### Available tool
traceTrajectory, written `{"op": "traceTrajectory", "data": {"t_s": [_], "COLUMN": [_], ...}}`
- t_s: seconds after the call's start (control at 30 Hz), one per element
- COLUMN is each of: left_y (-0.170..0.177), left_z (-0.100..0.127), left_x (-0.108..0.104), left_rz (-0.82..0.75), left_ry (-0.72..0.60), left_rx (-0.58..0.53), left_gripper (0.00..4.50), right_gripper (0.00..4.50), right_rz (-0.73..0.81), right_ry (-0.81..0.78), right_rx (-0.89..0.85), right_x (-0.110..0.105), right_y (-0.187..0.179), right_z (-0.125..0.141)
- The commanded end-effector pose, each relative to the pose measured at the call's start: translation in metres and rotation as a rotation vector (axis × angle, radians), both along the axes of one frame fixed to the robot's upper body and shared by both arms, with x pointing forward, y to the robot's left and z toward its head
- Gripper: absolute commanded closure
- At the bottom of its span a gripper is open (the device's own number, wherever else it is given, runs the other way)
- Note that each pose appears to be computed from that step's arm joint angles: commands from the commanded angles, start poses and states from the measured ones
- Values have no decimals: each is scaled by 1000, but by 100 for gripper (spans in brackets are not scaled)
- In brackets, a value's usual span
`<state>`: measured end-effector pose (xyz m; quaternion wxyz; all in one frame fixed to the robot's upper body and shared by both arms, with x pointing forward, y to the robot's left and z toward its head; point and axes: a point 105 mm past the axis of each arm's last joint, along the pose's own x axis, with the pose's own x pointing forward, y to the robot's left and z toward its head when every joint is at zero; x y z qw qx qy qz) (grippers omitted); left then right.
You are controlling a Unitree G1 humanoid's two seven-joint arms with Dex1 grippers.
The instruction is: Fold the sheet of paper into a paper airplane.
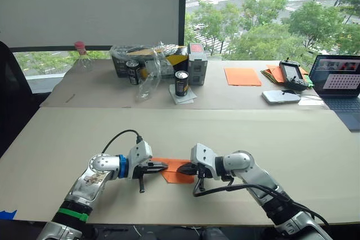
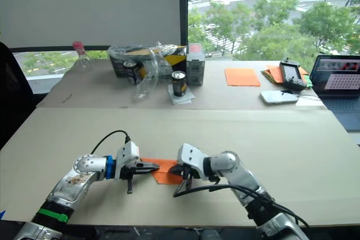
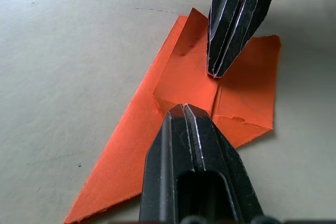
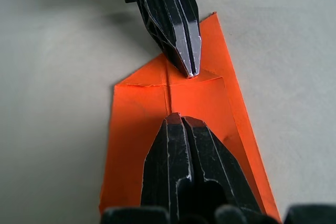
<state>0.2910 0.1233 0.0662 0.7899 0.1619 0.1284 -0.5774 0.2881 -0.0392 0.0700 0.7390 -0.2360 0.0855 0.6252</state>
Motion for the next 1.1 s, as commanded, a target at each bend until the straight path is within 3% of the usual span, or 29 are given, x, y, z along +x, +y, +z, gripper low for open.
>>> {"op": "traceTrajectory", "data": {"t_s": [0.03, 0.33, 0.73, 0.9, 1.0, 1.1], "left_y": [8, 1, -7, -9, -9, -10], "left_z": [-19, -23, -24, -26, -26, -27], "left_x": [-4, -5, -2, -2, -2, -3], "left_rz": [21, 1, -27, -36, -36, -38], "left_ry": [78, 82, 78, 87, 92, 93], "left_rx": [49, 40, 33, 31, 28, 28], "left_gripper": [450, 450, 450, 450, 450, 450], "right_gripper": [447, 447, 447, 447, 447, 447], "right_rz": [-32, -67, -162, -206, -187, -165], "right_ry": [37, 11, 7, 17, 8, 19], "right_rx": [-54, -30, -99, 194, 193, 151], "right_x": [-4, -2, -3, 7, 7, 4], "right_y": [-16, -28, -70, -54, -46, -39], "right_z": [-16, -5, -11, 43, 48, 38]}}
